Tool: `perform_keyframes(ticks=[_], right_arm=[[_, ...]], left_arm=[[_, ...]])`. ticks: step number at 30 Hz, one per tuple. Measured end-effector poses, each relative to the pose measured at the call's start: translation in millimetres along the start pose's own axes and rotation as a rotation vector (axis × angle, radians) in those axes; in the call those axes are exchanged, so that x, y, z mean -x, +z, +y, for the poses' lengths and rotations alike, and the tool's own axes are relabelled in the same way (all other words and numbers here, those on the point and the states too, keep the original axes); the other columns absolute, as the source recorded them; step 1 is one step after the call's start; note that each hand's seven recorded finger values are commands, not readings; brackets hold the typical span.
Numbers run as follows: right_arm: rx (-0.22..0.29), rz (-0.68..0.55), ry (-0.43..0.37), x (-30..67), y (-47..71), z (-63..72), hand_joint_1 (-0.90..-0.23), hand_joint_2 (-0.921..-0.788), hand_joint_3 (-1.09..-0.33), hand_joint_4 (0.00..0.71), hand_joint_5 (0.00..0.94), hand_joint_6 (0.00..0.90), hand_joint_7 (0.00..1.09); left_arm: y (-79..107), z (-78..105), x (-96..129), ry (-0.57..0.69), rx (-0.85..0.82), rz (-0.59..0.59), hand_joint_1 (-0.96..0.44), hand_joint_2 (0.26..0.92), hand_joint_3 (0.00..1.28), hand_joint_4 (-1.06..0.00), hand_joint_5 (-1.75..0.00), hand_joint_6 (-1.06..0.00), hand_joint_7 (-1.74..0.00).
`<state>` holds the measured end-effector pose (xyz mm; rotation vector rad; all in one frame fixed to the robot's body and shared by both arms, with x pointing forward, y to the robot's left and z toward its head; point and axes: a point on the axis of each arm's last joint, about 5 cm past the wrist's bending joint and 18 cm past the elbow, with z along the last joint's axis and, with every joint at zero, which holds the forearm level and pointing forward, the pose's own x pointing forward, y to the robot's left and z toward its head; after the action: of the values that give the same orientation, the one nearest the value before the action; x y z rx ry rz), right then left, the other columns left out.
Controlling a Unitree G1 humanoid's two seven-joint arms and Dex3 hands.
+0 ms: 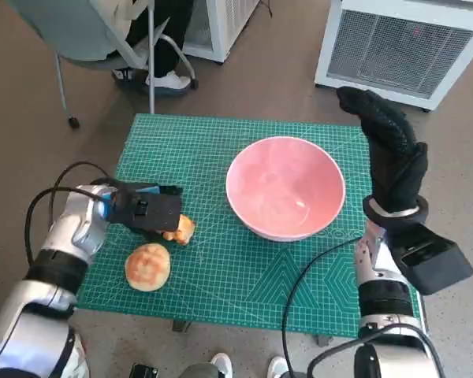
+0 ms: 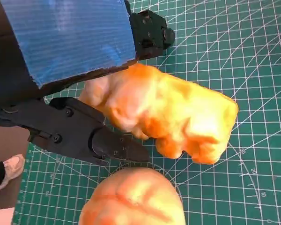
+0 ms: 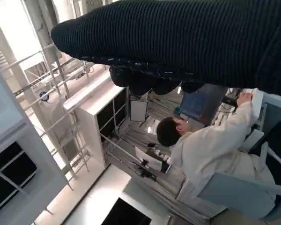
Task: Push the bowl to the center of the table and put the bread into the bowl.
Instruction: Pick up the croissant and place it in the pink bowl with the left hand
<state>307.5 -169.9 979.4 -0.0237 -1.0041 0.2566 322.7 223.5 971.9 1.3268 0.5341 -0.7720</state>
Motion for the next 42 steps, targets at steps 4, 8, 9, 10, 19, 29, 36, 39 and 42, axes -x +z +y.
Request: perform_keyframes(ticks=[4, 8, 9, 10, 19, 29, 36, 39, 42], right_arm=[[-0.001, 0.001, -0.001, 0.0, 0.0, 0.0, -0.638, -0.921, -0.721, 0.387, 0.002, 0.262, 0.21], [-0.002, 0.002, -0.001, 0.1, -0.2, 0.1, -0.640, -0.921, -0.720, 0.388, 0.002, 0.263, 0.21], [-0.002, 0.003, -0.001, 0.2, -0.3, 0.1, -0.640, -0.921, -0.720, 0.388, 0.002, 0.263, 0.21], [-0.002, 0.003, -0.001, 0.3, -0.3, 0.1, -0.640, -0.921, -0.720, 0.388, 0.002, 0.263, 0.21], [-0.006, 0.012, -0.003, 1.3, -1.3, 0.4, -0.639, -0.921, -0.721, 0.389, 0.002, 0.264, 0.20], [-0.016, 0.025, -0.004, 2.9, -2.6, 0.2, -0.615, -0.921, -0.723, 0.392, 0.002, 0.265, 0.20], [-0.017, 0.029, -0.002, 3.5, -3.0, 0.1, -0.602, -0.921, -0.726, 0.392, 0.002, 0.266, 0.20], [-0.017, 0.030, -0.001, 3.5, -3.1, 0.1, -0.603, -0.921, -0.727, 0.392, 0.002, 0.266, 0.20], [-0.017, 0.031, 0.000, 3.5, -3.1, 0.3, -0.603, -0.921, -0.727, 0.393, 0.002, 0.266, 0.20]], left_arm=[[0.6, -1.9, 2, 0.008, -0.001, -0.006, -0.37, 0.786, 0.00, 0.00, 0.00, -0.05, 0.00], [0.6, -3.6, 4, 0.012, -0.001, -0.013, -0.36, 0.787, 0.00, 0.00, 0.00, -0.05, 0.00], [0.7, -3.9, 4, 0.012, -0.002, -0.014, -0.35, 0.788, 0.00, 0.00, 0.00, -0.06, 0.00], [0.8, -4.1, 4, 0.012, -0.002, -0.015, -0.34, 0.788, 0.00, 0.00, 0.00, -0.06, 0.00], [-0.4, -8.8, 0, 0.059, -0.025, -0.038, -0.23, 0.890, 0.08, -0.63, -0.43, -0.52, -0.77], [-6.2, -23.2, -1, 0.319, -0.021, -0.265, 0.00, 0.919, 0.06, -0.72, -1.20, -0.62, -1.07], [-0.8, -9.1, 6, 0.430, 0.021, -0.378, 0.00, 0.919, 0.06, -0.72, -1.23, -0.63, -1.06], [3.6, 5.6, 13, 0.499, 0.038, -0.407, 0.00, 0.920, 0.06, -0.72, -1.24, -0.63, -1.05], [10.8, 22.7, 21, 0.584, 0.050, -0.448, 0.00, 0.917, 0.06, -0.73, -1.23, -0.63, -1.05]])
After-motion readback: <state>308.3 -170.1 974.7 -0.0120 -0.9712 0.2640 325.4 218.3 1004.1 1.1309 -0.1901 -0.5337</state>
